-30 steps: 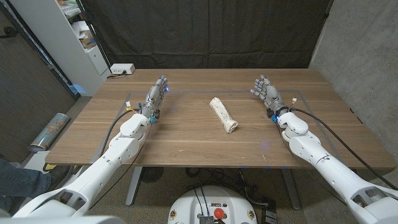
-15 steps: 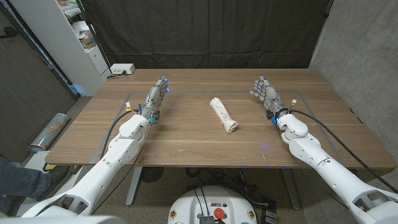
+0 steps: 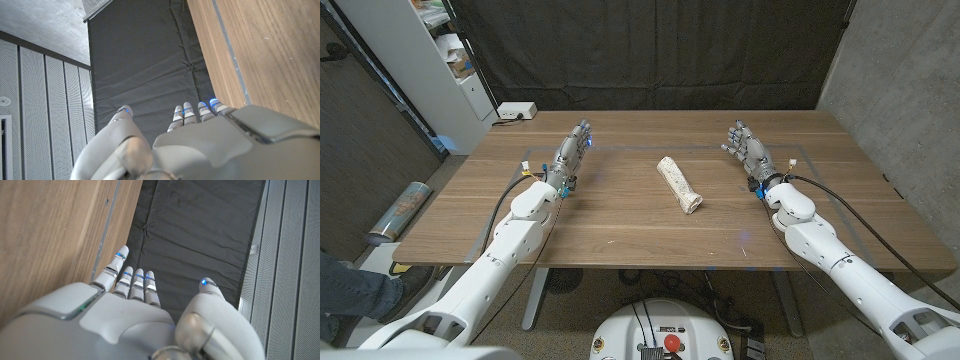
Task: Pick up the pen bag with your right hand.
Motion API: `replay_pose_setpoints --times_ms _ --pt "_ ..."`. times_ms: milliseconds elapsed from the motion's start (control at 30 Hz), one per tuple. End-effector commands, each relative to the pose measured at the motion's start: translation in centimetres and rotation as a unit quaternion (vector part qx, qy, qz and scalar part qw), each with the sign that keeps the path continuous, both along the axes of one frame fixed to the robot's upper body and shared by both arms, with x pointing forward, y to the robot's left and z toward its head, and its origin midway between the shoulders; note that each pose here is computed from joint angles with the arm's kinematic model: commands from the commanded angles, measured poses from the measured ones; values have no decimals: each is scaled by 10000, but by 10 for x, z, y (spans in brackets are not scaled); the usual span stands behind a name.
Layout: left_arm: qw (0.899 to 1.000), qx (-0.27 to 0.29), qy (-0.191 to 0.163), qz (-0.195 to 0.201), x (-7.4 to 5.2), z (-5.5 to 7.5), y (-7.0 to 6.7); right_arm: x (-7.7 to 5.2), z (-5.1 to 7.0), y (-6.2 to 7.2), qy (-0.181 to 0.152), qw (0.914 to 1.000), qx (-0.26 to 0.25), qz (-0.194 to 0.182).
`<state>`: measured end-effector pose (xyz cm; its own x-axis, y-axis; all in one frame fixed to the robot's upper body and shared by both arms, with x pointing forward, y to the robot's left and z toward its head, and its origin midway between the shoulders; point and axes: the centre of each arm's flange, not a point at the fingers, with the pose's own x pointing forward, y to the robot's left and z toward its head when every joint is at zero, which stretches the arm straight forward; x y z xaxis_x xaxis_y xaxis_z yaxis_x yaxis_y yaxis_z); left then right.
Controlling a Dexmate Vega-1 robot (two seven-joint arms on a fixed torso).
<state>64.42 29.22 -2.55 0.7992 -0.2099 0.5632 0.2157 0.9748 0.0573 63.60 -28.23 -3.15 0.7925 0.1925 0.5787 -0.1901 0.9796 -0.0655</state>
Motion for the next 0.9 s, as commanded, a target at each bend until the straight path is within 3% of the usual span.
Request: replay_pose_setpoints --times_ms 33,233,533,900 --pt "10000 14 6 -25 4 2 3 -10 10 8 -209 9988 -415 -138" --pt "9998 126 -2 179 4 0 7 -12 9 15 -212 9986 -482 -93" --pt "9999 130 6 68 6 1 7 -18 10 32 -350 9955 -875 -123" --pt "9998 181 33 37 9 2 4 -23 12 41 -490 9911 -1216 -219"
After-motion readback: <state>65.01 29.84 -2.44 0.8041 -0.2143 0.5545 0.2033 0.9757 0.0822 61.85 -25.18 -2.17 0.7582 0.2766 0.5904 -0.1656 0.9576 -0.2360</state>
